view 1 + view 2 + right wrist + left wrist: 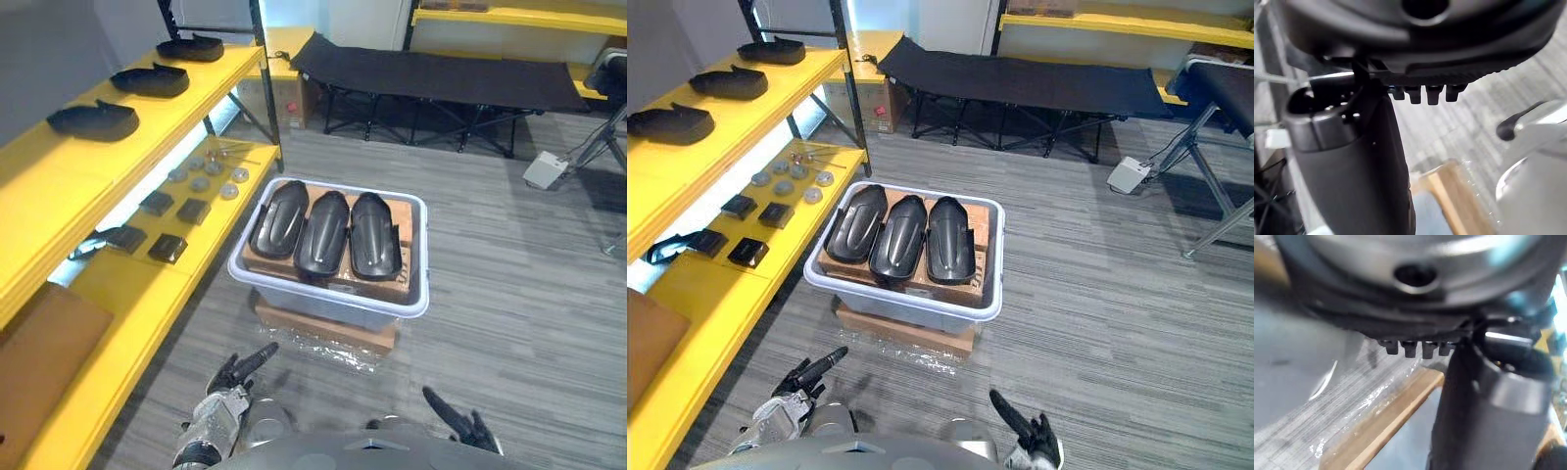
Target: Walk over and take three plastic housings, then place them on the shelf
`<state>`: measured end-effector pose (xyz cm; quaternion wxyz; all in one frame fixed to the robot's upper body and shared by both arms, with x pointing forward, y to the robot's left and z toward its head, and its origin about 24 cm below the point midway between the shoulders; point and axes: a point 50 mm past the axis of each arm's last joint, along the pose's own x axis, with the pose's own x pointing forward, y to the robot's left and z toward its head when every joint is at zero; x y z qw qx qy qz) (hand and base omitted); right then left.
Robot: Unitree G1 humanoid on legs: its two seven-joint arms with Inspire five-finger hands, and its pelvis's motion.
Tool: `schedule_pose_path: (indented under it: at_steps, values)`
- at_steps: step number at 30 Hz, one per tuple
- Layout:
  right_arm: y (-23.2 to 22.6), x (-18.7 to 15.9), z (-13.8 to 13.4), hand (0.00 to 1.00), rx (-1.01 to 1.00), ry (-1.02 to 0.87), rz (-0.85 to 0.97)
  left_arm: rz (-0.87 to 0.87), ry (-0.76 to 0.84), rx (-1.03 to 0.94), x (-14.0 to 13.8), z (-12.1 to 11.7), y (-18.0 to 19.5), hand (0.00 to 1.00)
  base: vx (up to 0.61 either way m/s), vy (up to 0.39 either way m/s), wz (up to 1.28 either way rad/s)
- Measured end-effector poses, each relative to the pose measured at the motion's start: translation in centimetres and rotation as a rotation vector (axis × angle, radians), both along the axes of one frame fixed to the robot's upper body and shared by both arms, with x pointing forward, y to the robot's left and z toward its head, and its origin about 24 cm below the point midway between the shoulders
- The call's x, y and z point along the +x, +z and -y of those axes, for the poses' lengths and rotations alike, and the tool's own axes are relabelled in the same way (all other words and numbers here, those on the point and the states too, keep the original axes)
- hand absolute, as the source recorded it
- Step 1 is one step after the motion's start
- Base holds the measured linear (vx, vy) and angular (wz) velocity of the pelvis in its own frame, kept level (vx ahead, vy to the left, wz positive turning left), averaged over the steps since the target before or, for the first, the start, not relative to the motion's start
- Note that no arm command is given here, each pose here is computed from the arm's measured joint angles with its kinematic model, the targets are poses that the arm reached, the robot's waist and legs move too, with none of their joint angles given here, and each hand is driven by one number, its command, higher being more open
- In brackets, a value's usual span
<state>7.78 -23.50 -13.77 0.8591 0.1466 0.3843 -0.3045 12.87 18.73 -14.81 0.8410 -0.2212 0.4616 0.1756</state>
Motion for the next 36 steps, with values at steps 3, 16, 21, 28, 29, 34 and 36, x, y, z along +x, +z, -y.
schedule_pose_path:
  at_steps: [3, 16, 21, 28, 29, 34, 36]
  values:
    - [2.4, 3.4, -0.7, 1.0, -0.097, 0.156, 0.132, -0.014, -0.076, 0.042, 0.1, -0.4, 0.1, 1.0, 0.2, 0.14, -0.33]
    - [12.4, 5.7, 0.6, 1.0, -0.344, 0.33, 0.498, -0.228, -0.098, 0.108, -4.3, -3.4, -0.9, 1.0, 0.14, 0.052, 0.04]
    - [14.3, 6.8, 2.4, 1.0, -0.391, 0.336, 0.51, -0.215, -0.146, 0.132, -4.7, -3.6, -1.0, 1.0, -0.04, -0.006, -0.23]
    - [14.0, 11.3, 8.4, 1.0, -0.473, 0.154, 0.377, -0.117, -0.244, 0.153, -2.5, -2.7, -0.3, 1.0, -0.16, 0.013, 0.11]
    - [14.6, 12.0, 8.9, 1.0, -0.494, 0.142, 0.386, -0.095, -0.25, 0.147, -1.9, -2.4, -0.2, 1.0, -0.23, 0.014, 0.53]
    - [20.7, 17.8, 11.1, 1.0, -0.592, 0.043, 0.535, 0.032, -0.311, 0.151, 2.1, -1.5, 1.3, 1.0, -0.18, 0.017, 0.3]
    - [22.6, 19.1, 11.6, 1.0, -0.618, 0.021, 0.572, 0.081, -0.319, 0.163, 3.6, -1.5, 2.1, 1.0, -0.09, 0.0, 0.12]
